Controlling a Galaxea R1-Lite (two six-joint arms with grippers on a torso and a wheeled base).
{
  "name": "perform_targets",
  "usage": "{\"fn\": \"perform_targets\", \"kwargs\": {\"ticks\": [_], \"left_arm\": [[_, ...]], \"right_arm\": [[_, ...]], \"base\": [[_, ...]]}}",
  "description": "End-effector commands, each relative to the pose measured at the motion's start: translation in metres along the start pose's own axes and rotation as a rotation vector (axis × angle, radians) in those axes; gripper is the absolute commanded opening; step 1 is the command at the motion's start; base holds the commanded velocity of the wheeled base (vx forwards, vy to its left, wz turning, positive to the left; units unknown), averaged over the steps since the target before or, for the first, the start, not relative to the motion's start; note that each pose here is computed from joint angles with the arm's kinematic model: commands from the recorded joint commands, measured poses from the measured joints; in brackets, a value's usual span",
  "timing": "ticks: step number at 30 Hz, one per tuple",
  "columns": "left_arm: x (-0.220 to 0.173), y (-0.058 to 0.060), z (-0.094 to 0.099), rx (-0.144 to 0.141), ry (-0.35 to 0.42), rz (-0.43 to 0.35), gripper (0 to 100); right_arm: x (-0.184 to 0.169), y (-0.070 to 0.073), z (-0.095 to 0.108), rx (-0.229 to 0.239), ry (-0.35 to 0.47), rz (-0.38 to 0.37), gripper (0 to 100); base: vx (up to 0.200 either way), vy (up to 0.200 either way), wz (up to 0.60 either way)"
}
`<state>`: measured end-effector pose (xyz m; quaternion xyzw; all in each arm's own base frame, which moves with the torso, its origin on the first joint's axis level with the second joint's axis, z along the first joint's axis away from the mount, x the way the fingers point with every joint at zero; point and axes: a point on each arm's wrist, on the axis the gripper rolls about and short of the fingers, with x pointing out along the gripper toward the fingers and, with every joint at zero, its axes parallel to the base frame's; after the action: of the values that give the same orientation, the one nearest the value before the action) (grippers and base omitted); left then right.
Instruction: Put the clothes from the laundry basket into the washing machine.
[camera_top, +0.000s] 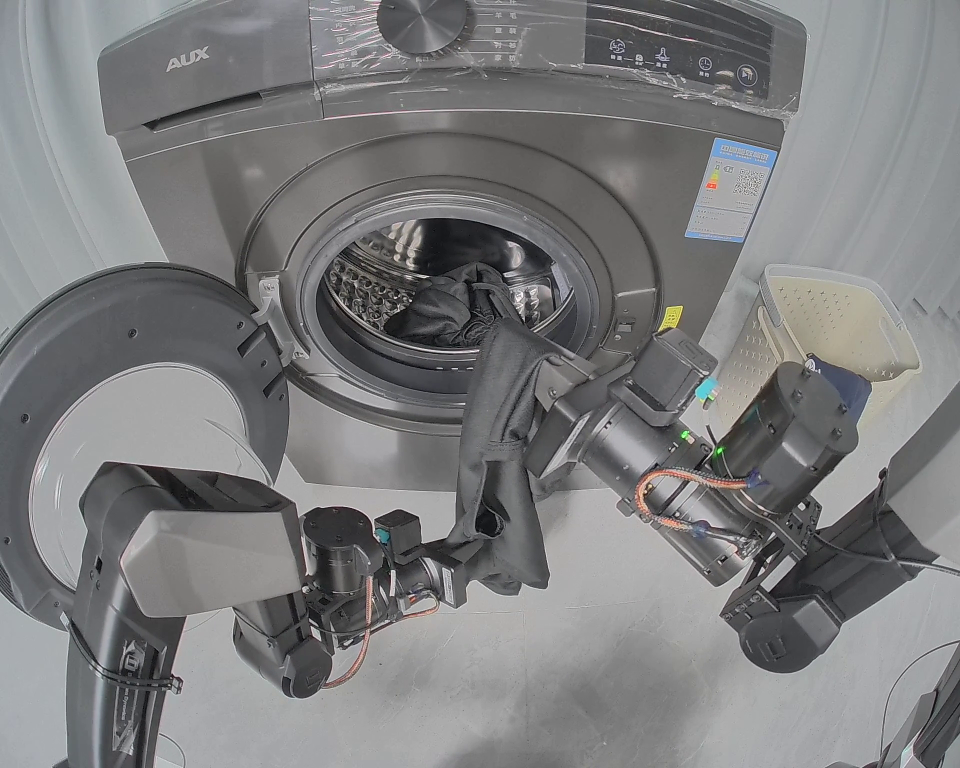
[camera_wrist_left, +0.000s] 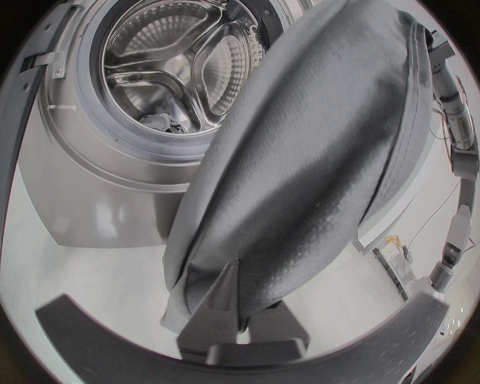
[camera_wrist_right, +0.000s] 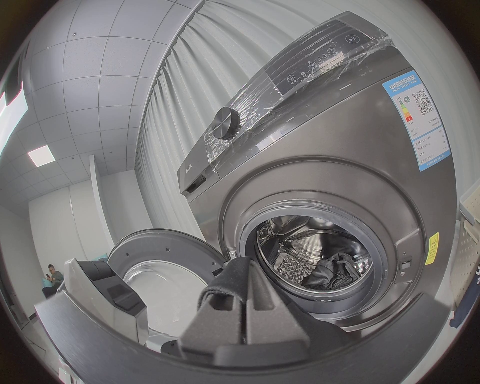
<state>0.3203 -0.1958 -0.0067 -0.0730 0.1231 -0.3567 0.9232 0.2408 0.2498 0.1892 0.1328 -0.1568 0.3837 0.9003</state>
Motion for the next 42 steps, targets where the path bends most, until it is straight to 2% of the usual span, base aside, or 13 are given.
{"fn": "perform_targets", "kwargs": {"ticks": [1,4,5,9,11,14,17,19,21,24,29,32,42], "left_arm": [[-0.007,0.001,0.020,0.003,-0.052,0.006,0],[-0.022,0.000,0.044,0.011,-0.104,0.013,0],[-0.037,-0.002,0.062,0.018,-0.137,0.012,0],[-0.082,-0.017,0.096,0.015,-0.209,-0.003,0],[-0.108,-0.027,0.105,0.012,-0.221,-0.023,0],[-0.127,-0.032,0.109,0.017,-0.232,-0.038,0],[-0.159,-0.038,0.130,0.039,-0.317,-0.053,0],[-0.159,-0.038,0.130,0.039,-0.317,-0.053,0],[-0.179,-0.043,0.144,0.041,-0.388,-0.061,0],[-0.181,-0.043,0.150,0.037,-0.416,-0.059,0],[-0.180,-0.035,0.159,0.044,-0.453,-0.031,0],[-0.183,-0.031,0.166,0.051,-0.480,-0.014,0],[-0.183,-0.025,0.170,0.058,-0.496,0.010,0]], "right_arm": [[-0.004,-0.005,-0.001,-0.005,0.012,-0.014,0],[-0.011,-0.012,0.000,-0.009,0.034,-0.037,0],[-0.016,-0.017,0.001,-0.014,0.045,-0.050,0],[-0.035,-0.027,0.005,-0.021,0.080,-0.078,0],[-0.046,-0.029,0.008,-0.015,0.099,-0.084,0],[-0.057,-0.028,0.010,0.000,0.125,-0.069,0],[-0.069,-0.036,0.017,0.041,0.130,-0.057,0],[-0.069,-0.036,0.017,0.041,0.130,-0.057,0],[-0.076,-0.041,0.021,0.050,0.130,-0.082,0],[-0.074,-0.053,0.024,0.036,0.113,-0.122,0],[-0.071,-0.077,-0.002,0.026,0.184,-0.201,0],[-0.071,-0.090,-0.003,0.013,0.180,-0.239,0],[-0.063,-0.089,0.006,0.014,0.132,-0.223,0]], "base": [[0.000,0.000,0.00],[0.000,0.000,0.00],[0.000,0.000,0.00],[0.000,0.000,0.00],[0.000,0.000,0.00],[0.000,0.000,0.00],[0.000,0.000,0.00],[0.000,0.000,0.00],[0.000,0.000,0.00],[0.000,0.000,0.00],[0.000,0.000,0.00],[0.000,0.000,0.00],[0.000,0.000,0.00]]}}
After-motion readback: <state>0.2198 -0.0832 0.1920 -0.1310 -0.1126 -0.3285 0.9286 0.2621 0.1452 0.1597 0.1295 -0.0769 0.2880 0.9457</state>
